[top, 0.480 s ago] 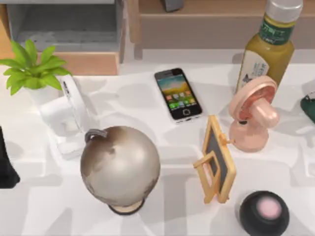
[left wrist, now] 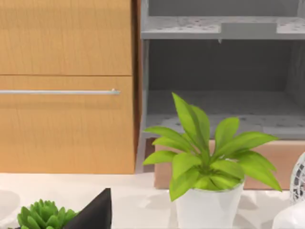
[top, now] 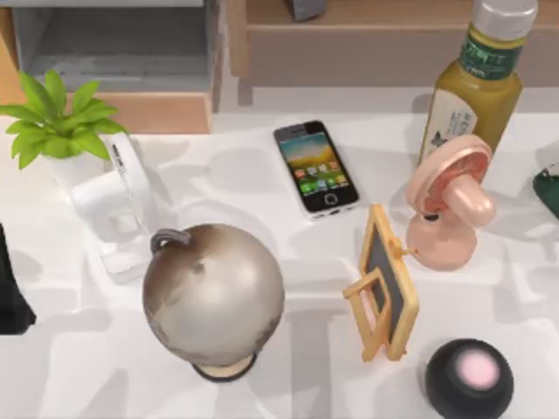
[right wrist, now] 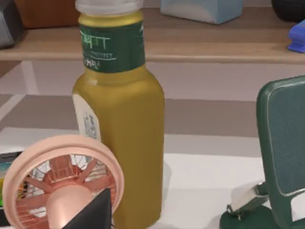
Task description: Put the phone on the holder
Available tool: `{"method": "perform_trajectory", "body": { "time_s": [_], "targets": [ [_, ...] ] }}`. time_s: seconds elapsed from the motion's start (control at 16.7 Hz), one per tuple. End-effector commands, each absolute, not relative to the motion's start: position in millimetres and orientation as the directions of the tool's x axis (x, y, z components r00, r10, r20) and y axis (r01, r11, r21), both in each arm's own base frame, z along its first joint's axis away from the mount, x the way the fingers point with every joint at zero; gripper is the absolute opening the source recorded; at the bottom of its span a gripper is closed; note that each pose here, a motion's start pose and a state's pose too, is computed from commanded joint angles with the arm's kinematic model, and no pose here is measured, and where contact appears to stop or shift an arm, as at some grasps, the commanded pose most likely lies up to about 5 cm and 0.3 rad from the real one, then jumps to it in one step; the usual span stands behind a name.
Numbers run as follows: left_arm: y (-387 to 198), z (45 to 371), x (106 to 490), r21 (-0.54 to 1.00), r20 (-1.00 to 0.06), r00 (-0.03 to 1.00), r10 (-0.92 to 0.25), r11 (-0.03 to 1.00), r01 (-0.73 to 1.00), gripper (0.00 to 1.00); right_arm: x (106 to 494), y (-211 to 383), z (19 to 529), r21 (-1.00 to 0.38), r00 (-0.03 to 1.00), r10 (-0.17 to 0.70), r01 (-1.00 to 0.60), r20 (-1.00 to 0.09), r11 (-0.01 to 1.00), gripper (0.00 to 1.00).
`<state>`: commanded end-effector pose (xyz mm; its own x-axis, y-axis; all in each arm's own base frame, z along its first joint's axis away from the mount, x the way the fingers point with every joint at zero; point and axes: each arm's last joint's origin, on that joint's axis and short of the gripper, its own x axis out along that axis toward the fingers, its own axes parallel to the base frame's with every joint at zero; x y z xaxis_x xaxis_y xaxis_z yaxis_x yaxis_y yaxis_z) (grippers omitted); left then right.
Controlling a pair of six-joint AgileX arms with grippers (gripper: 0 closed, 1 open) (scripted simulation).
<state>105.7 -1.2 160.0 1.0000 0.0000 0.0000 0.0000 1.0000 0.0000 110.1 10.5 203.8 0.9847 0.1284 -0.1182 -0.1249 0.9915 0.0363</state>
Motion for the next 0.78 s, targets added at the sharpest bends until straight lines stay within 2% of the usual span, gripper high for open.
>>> {"method": "perform_trajectory", "body": {
  "time_s": [0.24, 0.42, 0.6, 0.78],
  "targets": [
    [-1.2, 160.0, 105.7, 0.0, 0.0, 1.0, 0.0, 1.0, 0.0, 1.0, 135.1, 30.8, 264.3, 0.09, 0.914, 0.266, -0.251, -0.308, 0.964, 1.0],
    [-1.2, 160.0, 105.7, 0.0, 0.0, 1.0, 0.0, 1.0, 0.0, 1.0, 176.2, 59.5, 303.3, 0.134, 0.796, 0.346, -0.323, -0.497, 0.937, 1.0],
    [-1.2, 160.0, 105.7, 0.0, 0.0, 1.0, 0.0, 1.0, 0.0, 1.0, 231.9, 103.4, 320.7, 0.164, 0.624, 0.371, -0.364, -0.687, 0.917, 1.0],
    [-1.2, 160.0, 105.7, 0.0, 0.0, 1.0, 0.0, 1.0, 0.0, 1.0, 290.4, 157.7, 311.0, 0.167, 0.435, 0.334, -0.379, -0.836, 0.91, 1.0]
  ]
}}
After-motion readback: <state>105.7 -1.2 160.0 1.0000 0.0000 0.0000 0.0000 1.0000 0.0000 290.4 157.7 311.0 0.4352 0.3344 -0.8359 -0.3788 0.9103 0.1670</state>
